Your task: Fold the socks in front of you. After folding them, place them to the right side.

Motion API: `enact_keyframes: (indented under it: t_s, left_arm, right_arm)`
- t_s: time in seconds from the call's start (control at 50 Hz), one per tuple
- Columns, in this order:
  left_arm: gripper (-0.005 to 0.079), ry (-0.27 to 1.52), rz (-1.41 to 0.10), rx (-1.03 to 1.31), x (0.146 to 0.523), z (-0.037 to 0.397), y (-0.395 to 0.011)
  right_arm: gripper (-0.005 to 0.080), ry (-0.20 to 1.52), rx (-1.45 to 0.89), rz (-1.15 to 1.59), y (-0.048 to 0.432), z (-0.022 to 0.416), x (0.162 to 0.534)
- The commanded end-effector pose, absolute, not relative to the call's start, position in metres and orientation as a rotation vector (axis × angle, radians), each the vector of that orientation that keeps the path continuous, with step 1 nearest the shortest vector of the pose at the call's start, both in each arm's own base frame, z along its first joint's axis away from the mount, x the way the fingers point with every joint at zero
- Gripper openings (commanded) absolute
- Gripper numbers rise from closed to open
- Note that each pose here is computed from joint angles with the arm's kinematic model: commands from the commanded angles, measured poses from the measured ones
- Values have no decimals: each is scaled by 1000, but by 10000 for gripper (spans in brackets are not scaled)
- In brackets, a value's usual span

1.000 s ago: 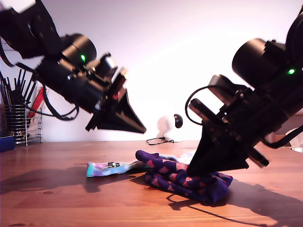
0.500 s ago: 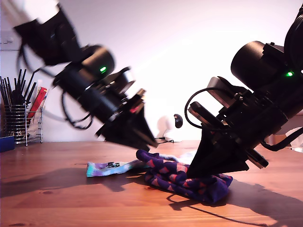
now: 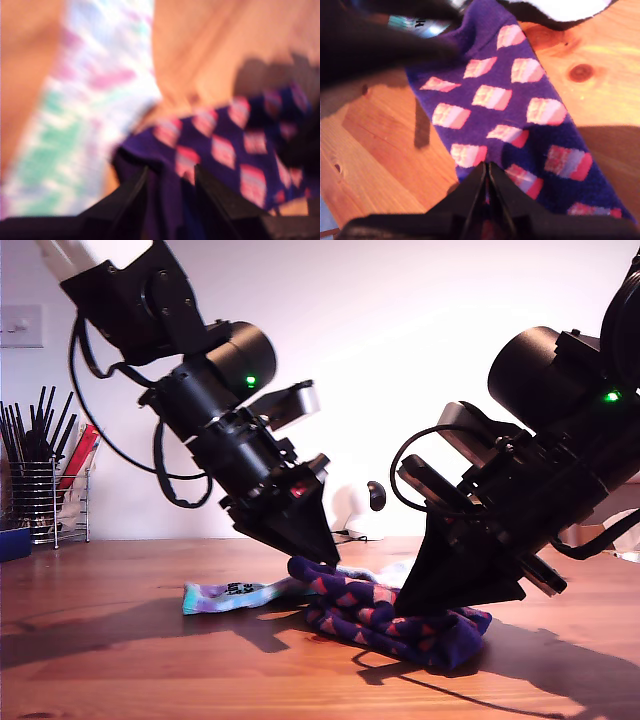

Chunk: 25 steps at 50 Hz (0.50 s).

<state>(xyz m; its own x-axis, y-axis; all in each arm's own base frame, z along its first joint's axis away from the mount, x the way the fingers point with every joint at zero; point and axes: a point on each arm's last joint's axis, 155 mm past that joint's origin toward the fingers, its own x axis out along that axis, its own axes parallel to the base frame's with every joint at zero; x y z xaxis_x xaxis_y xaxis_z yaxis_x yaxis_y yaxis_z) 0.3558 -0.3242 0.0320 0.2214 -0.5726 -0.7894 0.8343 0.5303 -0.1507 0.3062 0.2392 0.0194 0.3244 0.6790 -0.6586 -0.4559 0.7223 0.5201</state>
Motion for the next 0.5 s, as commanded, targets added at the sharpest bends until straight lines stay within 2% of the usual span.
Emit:
enact_keyframes:
  t_s: [0.0,0.12,0.16,0.24,0.26,0.48]
  left_arm:
    - [257,976,-1004,370,347,8,-319]
    - [228,983,-990,390,347,5,-317]
    - [167,982,-989,391,347,6,-318]
    - [-36,994,-1000,384,346,10,-319]
    - [-16,996,-1003,381,346,12,-320]
    - [-21,1082,-1053,320,336,35,-325]
  right_arm:
    - [-11,975,253,762,242,22,310]
    - [-11,974,253,762,242,22,310]
    - [-11,973,253,763,242,22,310]
    - [-11,974,253,762,242,22,310]
    - [-11,974,253,762,242,22,310]
    - [-11,974,252,762,242,22,310]
